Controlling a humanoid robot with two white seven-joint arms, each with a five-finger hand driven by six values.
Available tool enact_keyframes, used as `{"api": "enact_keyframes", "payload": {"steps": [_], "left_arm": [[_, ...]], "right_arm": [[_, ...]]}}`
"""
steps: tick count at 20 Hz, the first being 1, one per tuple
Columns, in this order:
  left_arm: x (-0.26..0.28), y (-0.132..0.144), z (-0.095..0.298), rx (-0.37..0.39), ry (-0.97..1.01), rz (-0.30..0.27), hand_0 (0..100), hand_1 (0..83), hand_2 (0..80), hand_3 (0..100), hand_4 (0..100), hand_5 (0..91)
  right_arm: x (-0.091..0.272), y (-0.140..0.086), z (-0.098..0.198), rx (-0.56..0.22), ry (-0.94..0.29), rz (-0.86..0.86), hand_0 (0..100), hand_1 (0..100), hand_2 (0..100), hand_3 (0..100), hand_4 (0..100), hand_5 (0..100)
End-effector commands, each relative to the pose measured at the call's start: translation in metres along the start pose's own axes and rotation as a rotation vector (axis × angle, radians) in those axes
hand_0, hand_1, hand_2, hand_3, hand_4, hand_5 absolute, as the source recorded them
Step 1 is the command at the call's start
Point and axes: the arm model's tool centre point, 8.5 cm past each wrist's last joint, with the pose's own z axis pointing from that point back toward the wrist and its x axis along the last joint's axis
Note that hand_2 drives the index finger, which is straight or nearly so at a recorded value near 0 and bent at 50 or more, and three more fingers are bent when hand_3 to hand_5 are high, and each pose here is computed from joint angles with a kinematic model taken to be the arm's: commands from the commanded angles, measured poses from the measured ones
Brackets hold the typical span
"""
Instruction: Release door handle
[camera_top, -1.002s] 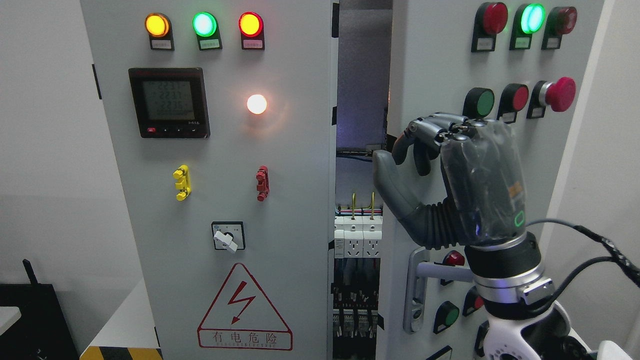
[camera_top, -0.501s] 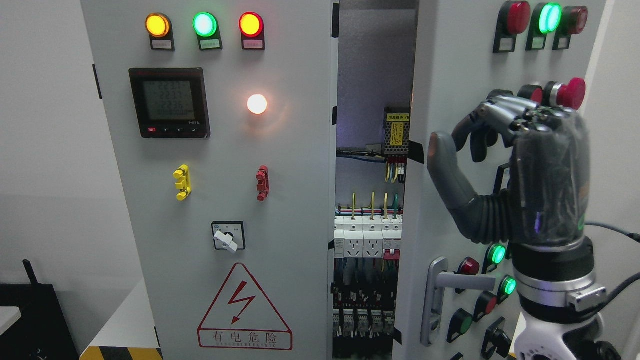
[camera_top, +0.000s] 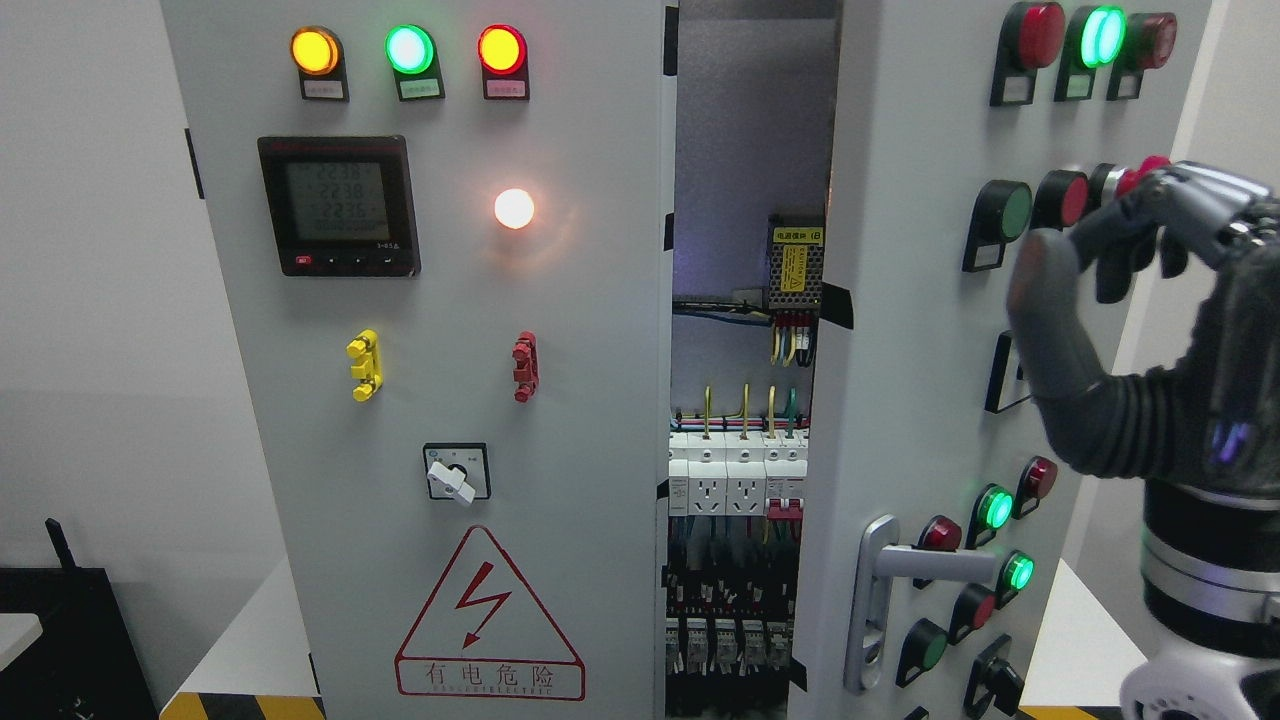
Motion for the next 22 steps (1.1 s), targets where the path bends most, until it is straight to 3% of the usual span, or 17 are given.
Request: {"api": "enact_keyframes", "payload": {"steps": [1, 5, 12, 14, 16, 22], "left_arm": [[0.0, 0.0, 0.0, -0.002, 0.0, -0.024, 12, 38.9, 0.0, 0, 0, 0.0], [0.0, 0.0, 0.0, -0.002, 0.0, -0.024, 12, 38.9, 0.0, 0, 0, 0.0], [0.0, 0.0, 0.0, -0.002, 0.0, -0.024, 12, 38.9, 0.0, 0, 0, 0.0], [0.0, 0.0, 0.0, -0.002, 0.0, -0.024, 12, 38.9, 0.0, 0, 0, 0.0], [0.0, 0.0, 0.0, -0.002, 0.0, -0.024, 12, 38.9, 0.0, 0, 0, 0.0], [0.0, 0.0, 0.0, -0.002, 0.0, -0.024, 12, 38.9, 0.0, 0, 0, 0.0]], "right_arm": [[-0.072, -0.08, 0.037, -0.105, 0.209, 0.253, 62, 33, 75, 100, 100, 100], [-0.11, -0.125, 0.112, -0.039, 0.402, 0.419, 62, 33, 75, 100, 100, 100], [-0.137, -0.162, 0.277, 0.165, 0.816, 0.546, 63, 32, 66, 100, 93, 98], [-0.133, -0.172, 0.332, 0.215, 0.948, 0.535, 64, 32, 62, 100, 89, 96], [-0.122, -0.178, 0.386, 0.257, 1.093, 0.513, 64, 31, 56, 92, 80, 86], [-0.072, -0.212, 0.526, 0.38, 1.478, 0.445, 65, 29, 48, 82, 71, 74]]}}
